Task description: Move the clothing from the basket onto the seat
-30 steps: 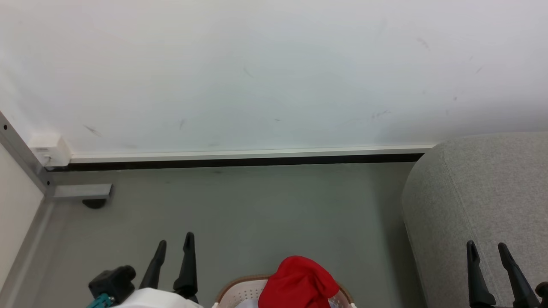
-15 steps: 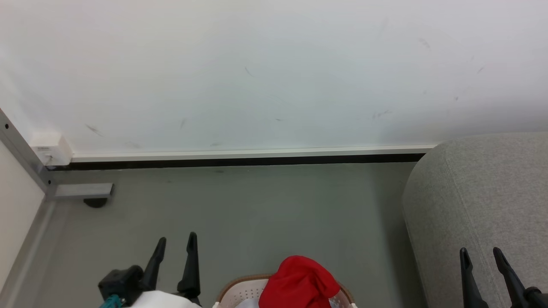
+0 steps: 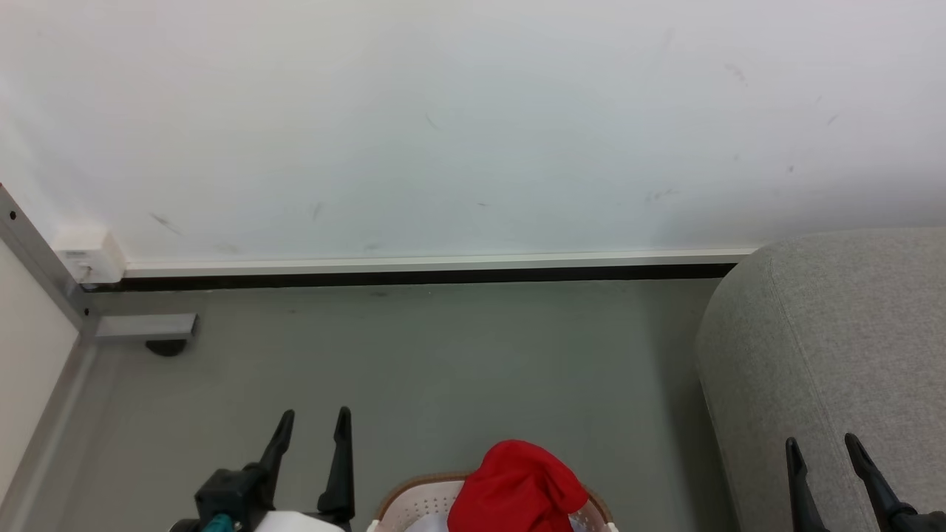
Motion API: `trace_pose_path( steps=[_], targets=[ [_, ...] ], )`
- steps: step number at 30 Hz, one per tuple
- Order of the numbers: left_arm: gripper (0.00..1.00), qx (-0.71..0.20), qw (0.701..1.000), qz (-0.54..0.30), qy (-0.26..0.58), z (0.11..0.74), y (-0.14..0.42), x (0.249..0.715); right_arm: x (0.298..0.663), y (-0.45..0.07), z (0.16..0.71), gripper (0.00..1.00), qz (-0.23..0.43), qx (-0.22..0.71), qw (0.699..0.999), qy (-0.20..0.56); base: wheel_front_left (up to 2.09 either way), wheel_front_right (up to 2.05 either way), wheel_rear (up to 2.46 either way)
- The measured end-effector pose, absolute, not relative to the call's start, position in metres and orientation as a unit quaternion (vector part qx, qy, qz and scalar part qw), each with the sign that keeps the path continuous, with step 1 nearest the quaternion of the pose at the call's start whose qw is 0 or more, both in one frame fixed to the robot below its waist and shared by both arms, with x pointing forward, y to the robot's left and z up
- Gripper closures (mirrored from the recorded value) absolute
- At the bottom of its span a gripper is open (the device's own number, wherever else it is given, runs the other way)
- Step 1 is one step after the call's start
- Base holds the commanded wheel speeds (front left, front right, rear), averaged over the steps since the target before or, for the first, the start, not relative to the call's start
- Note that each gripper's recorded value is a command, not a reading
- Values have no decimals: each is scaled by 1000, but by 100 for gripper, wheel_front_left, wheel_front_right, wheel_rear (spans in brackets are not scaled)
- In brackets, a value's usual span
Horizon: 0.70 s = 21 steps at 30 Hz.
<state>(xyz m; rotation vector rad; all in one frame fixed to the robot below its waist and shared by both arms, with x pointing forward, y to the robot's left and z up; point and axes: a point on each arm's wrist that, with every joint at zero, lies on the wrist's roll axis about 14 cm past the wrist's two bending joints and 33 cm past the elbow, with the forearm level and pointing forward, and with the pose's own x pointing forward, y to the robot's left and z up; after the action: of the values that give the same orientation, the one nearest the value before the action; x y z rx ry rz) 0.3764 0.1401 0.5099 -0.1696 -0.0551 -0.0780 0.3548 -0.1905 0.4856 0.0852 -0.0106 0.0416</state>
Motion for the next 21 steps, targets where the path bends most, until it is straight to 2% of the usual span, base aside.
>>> trace_pose_path(
  steps=[21],
  targets=[
    [0,-15,998,-56,-37,506,133,375,350,-194,478,0,15,-9,1000,5,0,0,0]
  ],
)
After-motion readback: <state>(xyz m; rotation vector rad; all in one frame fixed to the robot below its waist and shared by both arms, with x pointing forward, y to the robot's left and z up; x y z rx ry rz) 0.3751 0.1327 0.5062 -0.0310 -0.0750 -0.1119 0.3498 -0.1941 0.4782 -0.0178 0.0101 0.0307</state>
